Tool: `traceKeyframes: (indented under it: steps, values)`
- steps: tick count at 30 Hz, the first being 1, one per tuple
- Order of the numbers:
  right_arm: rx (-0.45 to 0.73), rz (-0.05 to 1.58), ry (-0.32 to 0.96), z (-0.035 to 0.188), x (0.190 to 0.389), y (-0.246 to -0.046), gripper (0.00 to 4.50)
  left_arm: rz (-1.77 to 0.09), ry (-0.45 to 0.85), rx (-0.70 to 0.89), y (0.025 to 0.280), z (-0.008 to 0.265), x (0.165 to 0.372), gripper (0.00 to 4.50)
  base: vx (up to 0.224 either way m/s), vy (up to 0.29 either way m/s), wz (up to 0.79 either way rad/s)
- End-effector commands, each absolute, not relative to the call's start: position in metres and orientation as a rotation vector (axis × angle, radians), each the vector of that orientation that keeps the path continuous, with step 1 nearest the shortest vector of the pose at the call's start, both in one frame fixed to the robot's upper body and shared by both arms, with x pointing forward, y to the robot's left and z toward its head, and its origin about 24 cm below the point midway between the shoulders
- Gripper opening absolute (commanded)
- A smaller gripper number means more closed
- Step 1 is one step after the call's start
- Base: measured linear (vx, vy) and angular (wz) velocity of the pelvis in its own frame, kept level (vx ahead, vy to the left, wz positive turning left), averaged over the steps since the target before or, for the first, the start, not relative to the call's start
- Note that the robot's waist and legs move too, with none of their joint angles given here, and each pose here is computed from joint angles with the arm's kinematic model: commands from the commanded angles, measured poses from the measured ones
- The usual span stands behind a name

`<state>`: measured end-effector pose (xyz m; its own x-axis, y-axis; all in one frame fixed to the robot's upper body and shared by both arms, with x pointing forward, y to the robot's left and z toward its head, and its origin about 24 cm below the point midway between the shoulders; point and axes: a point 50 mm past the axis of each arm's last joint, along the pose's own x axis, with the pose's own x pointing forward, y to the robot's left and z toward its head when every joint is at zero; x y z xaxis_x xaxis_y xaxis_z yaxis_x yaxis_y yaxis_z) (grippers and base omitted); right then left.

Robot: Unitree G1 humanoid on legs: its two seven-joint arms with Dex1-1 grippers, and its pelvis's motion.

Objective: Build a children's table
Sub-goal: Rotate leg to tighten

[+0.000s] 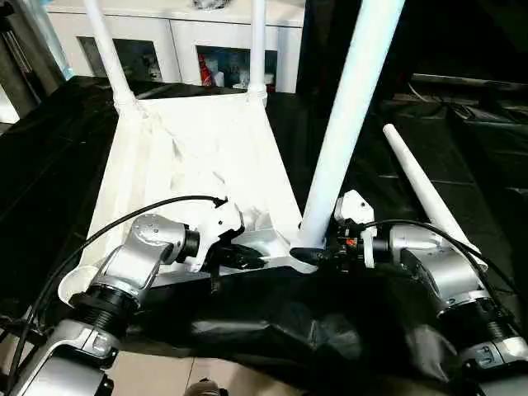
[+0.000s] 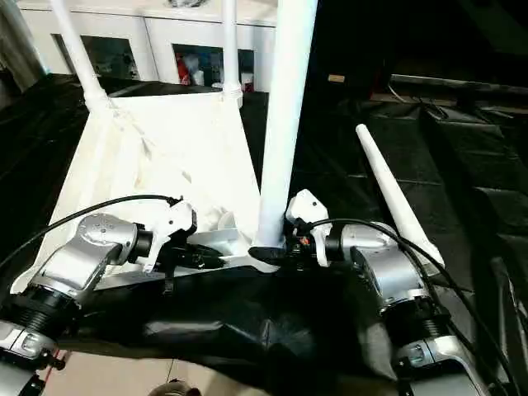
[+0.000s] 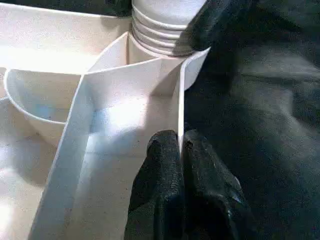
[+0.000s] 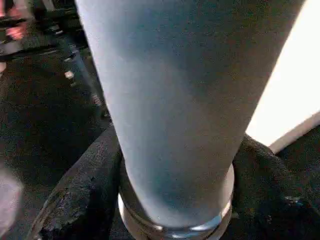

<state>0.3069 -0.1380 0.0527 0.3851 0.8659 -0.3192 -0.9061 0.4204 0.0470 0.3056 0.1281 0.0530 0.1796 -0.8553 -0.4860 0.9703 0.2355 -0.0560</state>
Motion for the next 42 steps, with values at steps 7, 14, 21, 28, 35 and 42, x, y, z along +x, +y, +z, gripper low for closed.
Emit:
traceKeyframes:
  steps: [7, 14, 21, 28, 35, 42]
  values:
    - [0.011, 0.740, 0.352, 0.031, 0.329, -0.111, 2.70, -1.031, 0.348, 0.156, 0.088, 0.075, 0.340, 0.00, 0.000, 0.000, 0.00]
    - [0.036, 0.586, 0.352, 0.031, 0.342, -0.075, 2.70, -0.844, 0.343, 0.107, 0.062, 0.083, 0.356, 0.00, 0.000, 0.000, 0.00]
    - [0.061, 0.609, 0.322, 0.037, 0.345, -0.078, 3.49, -0.892, 0.345, 0.130, 0.061, 0.079, 0.351, 0.00, 0.000, 0.000, 0.00]
    - [0.013, 0.558, 0.223, 0.051, 0.346, -0.112, 3.75, -0.799, 0.381, 0.133, 0.070, 0.075, 0.357, 0.00, 0.000, 0.000, 0.00]
    - [0.043, 0.437, 0.172, 0.060, 0.337, -0.151, 3.75, -0.722, 0.355, 0.106, 0.067, 0.082, 0.366, 0.00, 0.000, 0.000, 0.00]
    - [0.066, 0.416, 0.196, 0.053, 0.328, -0.140, 3.82, -0.746, 0.215, 0.063, 0.054, 0.098, 0.368, 0.28, 0.000, 0.000, 0.00]
